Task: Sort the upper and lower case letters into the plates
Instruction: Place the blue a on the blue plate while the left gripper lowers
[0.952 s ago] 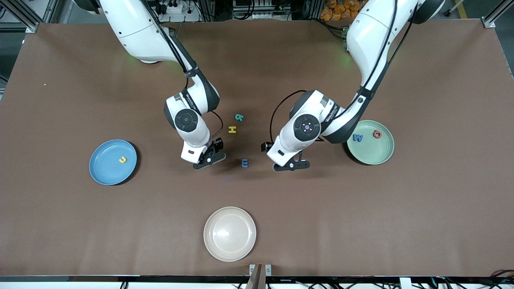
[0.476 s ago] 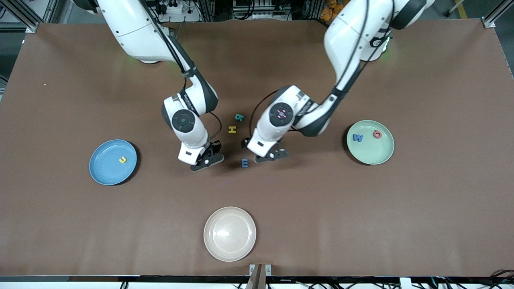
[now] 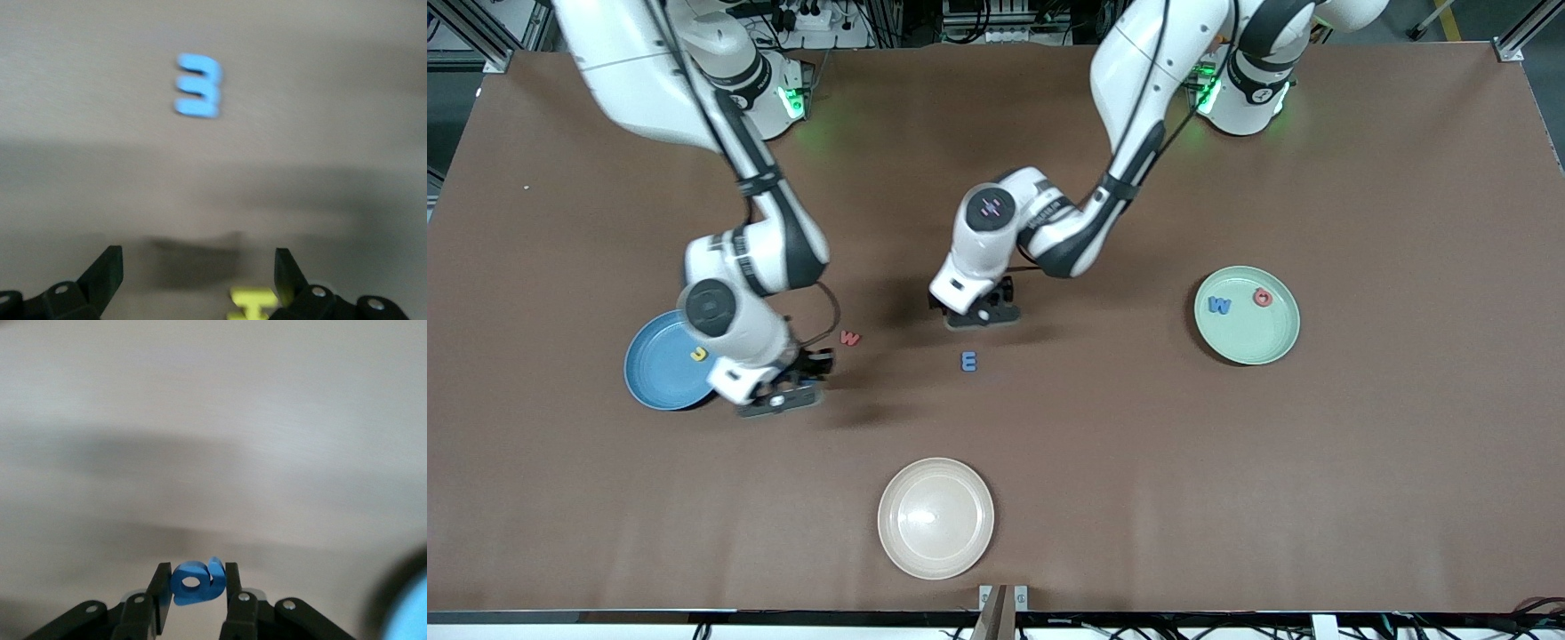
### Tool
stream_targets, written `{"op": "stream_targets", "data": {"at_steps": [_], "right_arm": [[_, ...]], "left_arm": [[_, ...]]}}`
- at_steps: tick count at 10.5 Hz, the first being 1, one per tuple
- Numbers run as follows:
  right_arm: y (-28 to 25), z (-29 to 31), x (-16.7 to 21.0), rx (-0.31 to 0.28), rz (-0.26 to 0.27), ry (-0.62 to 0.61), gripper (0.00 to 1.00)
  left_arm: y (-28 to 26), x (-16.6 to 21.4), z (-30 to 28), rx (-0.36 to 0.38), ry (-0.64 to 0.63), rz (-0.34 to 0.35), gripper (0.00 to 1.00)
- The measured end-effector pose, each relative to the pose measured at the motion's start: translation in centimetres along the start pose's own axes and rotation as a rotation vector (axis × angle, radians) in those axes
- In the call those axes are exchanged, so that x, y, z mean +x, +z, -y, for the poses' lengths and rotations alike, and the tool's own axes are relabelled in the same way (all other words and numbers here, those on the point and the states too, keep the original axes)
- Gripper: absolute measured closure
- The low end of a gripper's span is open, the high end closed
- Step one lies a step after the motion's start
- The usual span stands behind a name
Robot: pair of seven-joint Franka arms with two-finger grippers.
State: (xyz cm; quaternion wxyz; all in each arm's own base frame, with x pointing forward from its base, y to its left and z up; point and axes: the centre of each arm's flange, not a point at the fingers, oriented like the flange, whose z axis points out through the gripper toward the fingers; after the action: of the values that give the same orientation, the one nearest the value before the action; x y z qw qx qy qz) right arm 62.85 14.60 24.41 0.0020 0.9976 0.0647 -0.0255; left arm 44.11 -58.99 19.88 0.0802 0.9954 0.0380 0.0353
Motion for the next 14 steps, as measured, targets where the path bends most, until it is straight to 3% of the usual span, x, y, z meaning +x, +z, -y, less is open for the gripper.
{"op": "stream_targets", "data": {"at_steps": [2,3,8,10,13,14], "right_arm": [[0.1,-6.6,-0.7,0.002,0.134,0.096,0.63],[0.2,-9.3,-1.1,0.004,0.166,0.118,0.63],[-0.6,-20.3,-2.1,-0.055,0.177,0.149,0.63],[-0.2,-23.7,-2.9,-0.040,0.183,0.157,0.39],[-0.1,-21.2,-2.2,-0.020,0.181,0.126,0.01],[-0.1,-20.0,-2.0,-0.016,0.181,0.113,0.00]], "left_arm": [[-0.8,-2.7,-2.5,-0.009,0.071,-0.027,0.00],[-0.9,-3.2,-3.0,-0.010,0.083,-0.032,0.00],[2.4,-2.6,-2.6,0.038,0.094,-0.071,0.00],[3.4,-3.0,-2.8,0.045,0.080,-0.074,0.00],[3.6,-4.4,-3.5,0.045,0.070,-0.072,0.01],[3.6,-4.6,-3.6,0.047,0.071,-0.071,0.04]]}}
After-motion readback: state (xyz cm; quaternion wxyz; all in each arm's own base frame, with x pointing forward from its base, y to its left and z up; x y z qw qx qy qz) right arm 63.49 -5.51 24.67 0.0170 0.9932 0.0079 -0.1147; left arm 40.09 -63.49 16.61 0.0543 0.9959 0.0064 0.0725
